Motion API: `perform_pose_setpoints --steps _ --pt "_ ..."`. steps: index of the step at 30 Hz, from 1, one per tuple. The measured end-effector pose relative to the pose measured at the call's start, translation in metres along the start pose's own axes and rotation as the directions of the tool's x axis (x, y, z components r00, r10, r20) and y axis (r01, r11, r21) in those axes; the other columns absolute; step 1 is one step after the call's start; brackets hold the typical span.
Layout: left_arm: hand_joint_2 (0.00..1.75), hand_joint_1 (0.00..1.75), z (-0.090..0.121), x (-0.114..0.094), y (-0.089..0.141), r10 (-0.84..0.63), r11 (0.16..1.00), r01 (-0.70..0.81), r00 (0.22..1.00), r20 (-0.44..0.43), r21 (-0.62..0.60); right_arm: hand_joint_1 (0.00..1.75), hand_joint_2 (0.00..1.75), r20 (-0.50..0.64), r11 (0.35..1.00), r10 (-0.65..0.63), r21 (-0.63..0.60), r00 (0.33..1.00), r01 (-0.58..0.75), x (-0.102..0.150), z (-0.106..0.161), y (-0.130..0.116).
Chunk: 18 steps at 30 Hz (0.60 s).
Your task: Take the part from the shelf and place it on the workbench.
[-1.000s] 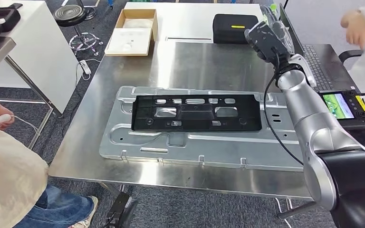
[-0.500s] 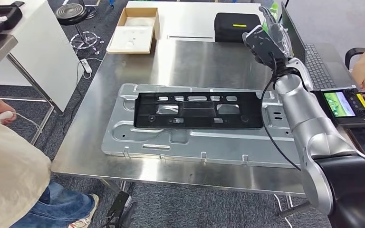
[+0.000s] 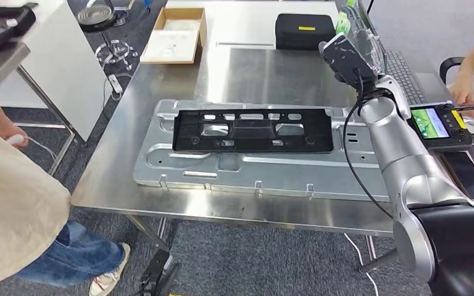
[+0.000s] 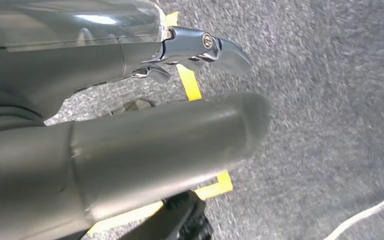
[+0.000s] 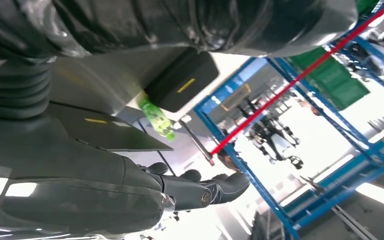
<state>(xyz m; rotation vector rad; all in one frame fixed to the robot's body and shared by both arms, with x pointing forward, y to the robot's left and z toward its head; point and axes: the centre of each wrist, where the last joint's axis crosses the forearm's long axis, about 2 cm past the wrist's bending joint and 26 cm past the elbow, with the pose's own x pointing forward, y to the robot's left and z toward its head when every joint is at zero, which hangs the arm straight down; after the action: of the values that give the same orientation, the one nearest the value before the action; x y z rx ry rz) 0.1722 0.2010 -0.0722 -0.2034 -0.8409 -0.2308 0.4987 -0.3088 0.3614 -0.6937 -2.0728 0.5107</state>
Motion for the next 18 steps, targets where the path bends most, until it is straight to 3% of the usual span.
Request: perform_pose_setpoints --steps 18 --pt "0.0 0.0 -0.0003 0.0005 -0.0011 0.001 1.0 -0.001 1.0 0.005 0.001 0.0 0.0 -0.003 1.0 -0.003 -0.011 1.0 0.003 -0.0034 0.0025 -0.0029"
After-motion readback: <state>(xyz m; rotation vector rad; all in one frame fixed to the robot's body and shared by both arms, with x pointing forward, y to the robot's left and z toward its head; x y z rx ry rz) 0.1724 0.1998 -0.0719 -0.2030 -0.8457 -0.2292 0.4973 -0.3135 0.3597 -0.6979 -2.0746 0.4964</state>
